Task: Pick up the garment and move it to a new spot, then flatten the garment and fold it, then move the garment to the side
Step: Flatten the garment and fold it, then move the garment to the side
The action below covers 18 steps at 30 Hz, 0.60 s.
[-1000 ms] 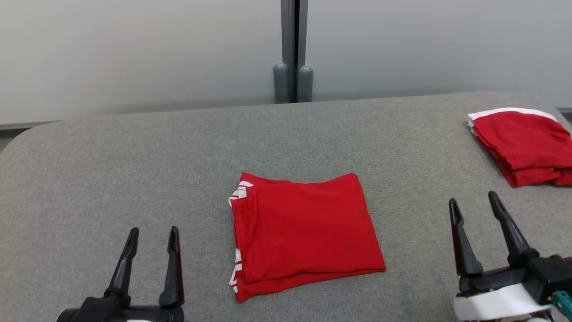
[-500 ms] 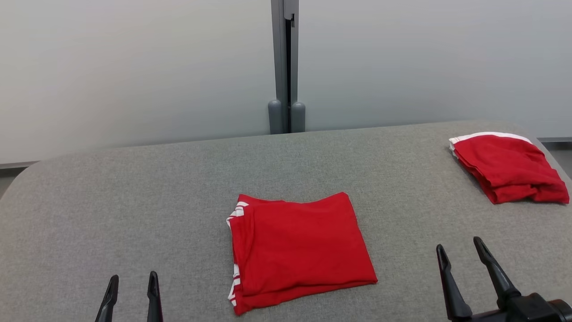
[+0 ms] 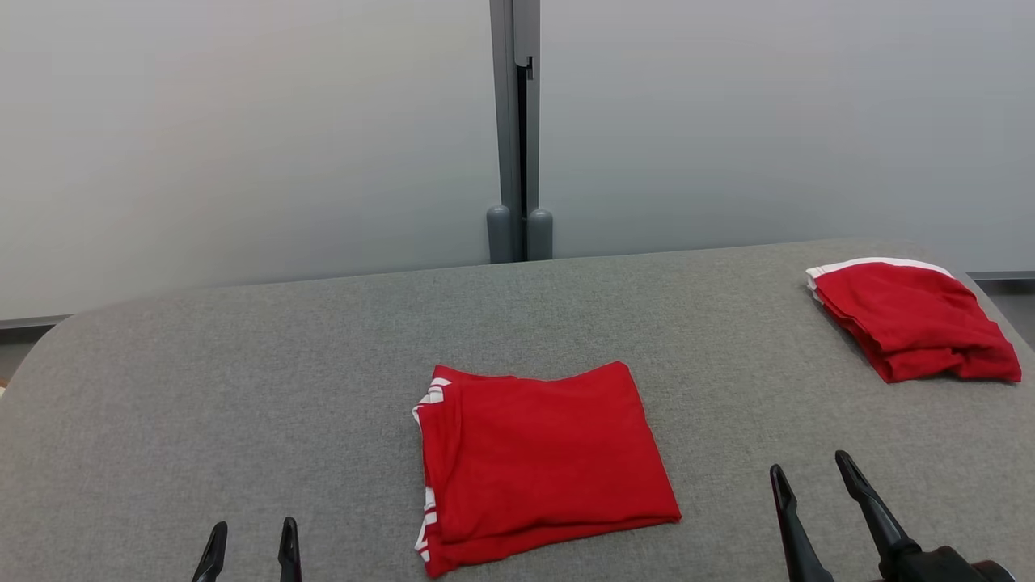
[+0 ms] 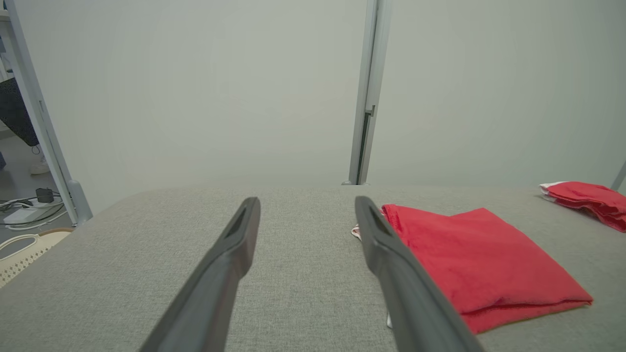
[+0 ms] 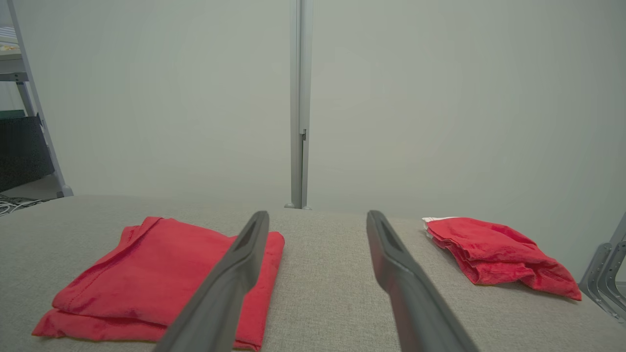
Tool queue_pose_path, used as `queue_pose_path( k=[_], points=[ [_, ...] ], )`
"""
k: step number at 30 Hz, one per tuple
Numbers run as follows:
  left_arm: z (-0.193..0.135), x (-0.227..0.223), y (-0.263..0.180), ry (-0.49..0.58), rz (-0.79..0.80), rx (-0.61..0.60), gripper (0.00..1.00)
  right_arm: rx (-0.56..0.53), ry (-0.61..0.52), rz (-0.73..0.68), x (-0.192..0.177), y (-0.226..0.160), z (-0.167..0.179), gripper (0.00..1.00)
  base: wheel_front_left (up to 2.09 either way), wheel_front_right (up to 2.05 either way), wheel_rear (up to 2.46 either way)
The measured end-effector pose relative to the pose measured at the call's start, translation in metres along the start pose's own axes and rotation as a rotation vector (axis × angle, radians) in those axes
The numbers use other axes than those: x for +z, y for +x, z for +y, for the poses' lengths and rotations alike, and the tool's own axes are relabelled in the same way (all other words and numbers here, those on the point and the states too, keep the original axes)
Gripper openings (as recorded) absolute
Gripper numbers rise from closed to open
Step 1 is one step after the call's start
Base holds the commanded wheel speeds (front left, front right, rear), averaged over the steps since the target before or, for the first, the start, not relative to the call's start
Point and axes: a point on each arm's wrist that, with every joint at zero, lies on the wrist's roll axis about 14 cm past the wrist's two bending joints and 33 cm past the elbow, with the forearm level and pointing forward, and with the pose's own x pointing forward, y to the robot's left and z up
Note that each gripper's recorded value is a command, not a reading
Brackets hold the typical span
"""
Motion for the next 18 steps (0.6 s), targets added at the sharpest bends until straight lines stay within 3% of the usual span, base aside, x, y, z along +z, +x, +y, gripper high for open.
queue_pose_path(
  k=[11, 14, 18],
  points=[
    [0.002, -0.002, -0.003, 0.011, 0.008, 0.004, 1.00, 0.008, 0.012, 0.009, -0.003, 0.004, 0.003, 1.00, 0.00, 0.00, 0.00],
    [0.001, -0.005, -0.003, 0.009, 0.018, 0.005, 1.00, 0.007, 0.119, 0.055, -0.020, 0.008, 0.010, 1.00, 0.00, 0.00, 0.00],
    [-0.004, -0.009, -0.001, 0.008, 0.032, -0.014, 1.00, 0.103, 0.231, 0.124, -0.038, 0.031, 0.038, 1.00, 0.00, 0.00, 0.00]
  ],
)
